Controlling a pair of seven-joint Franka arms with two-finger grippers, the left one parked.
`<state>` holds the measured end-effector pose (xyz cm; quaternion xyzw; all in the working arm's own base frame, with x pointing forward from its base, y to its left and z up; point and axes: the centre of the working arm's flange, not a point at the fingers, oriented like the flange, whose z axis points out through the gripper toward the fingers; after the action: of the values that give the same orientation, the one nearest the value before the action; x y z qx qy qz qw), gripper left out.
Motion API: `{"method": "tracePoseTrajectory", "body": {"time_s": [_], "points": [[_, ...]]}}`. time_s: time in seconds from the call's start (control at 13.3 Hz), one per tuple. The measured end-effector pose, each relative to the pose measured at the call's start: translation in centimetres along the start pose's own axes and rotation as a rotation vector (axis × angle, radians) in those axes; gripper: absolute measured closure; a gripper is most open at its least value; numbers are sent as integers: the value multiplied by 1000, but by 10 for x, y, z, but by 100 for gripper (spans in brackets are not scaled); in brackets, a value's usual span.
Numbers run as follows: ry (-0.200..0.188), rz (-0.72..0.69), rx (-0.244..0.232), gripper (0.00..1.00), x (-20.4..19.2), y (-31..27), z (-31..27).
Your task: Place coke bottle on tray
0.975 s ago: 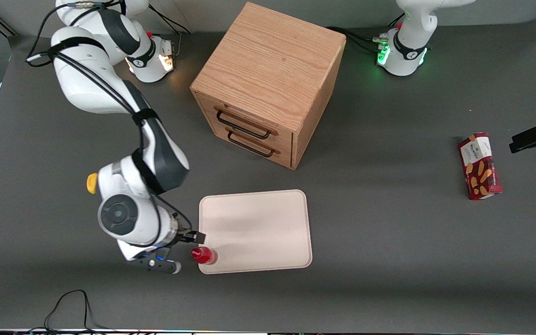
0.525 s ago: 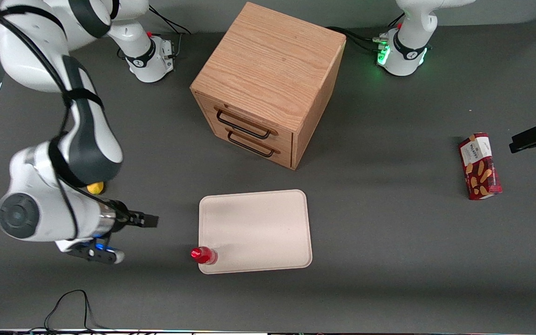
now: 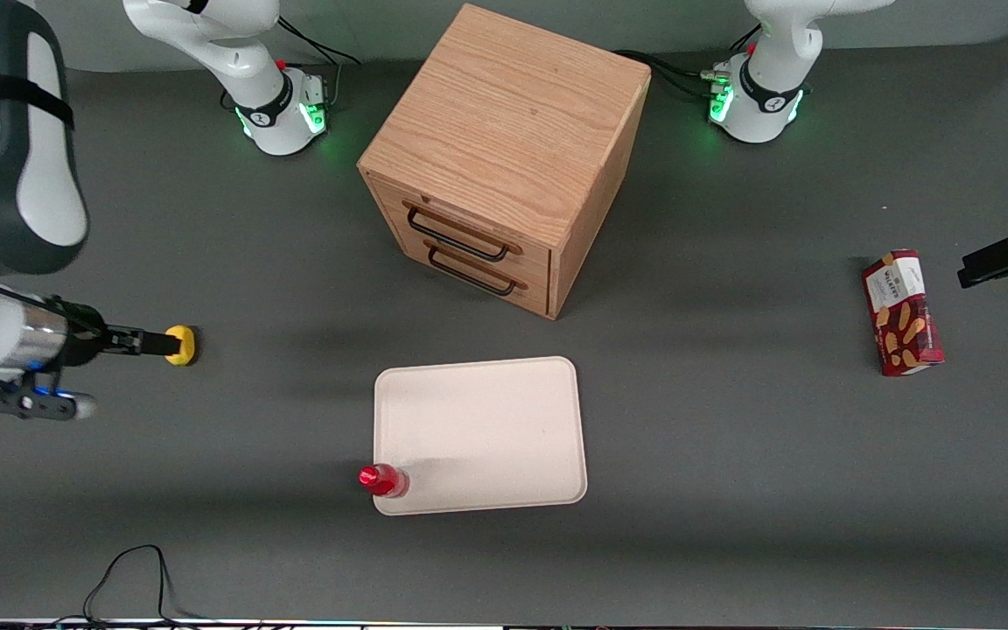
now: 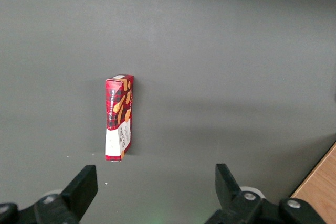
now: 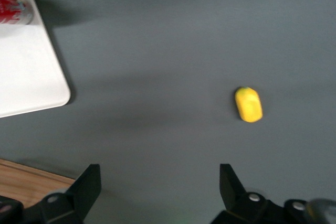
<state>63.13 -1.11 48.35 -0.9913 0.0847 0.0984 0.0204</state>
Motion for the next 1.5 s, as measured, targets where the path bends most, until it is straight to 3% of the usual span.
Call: {"method": "tracePoseTrajectory", "body": {"time_s": [0.3, 0.53, 1.05, 1.27, 1.5], "points": [[9, -15, 3, 0, -58, -9, -7], [18, -28, -61, 0, -85, -58, 0], [22, -44, -52, 0, -92, -69, -11], [-12, -132, -61, 0, -101, -72, -23], [-8, -169, -60, 0, -101, -66, -37]]}}
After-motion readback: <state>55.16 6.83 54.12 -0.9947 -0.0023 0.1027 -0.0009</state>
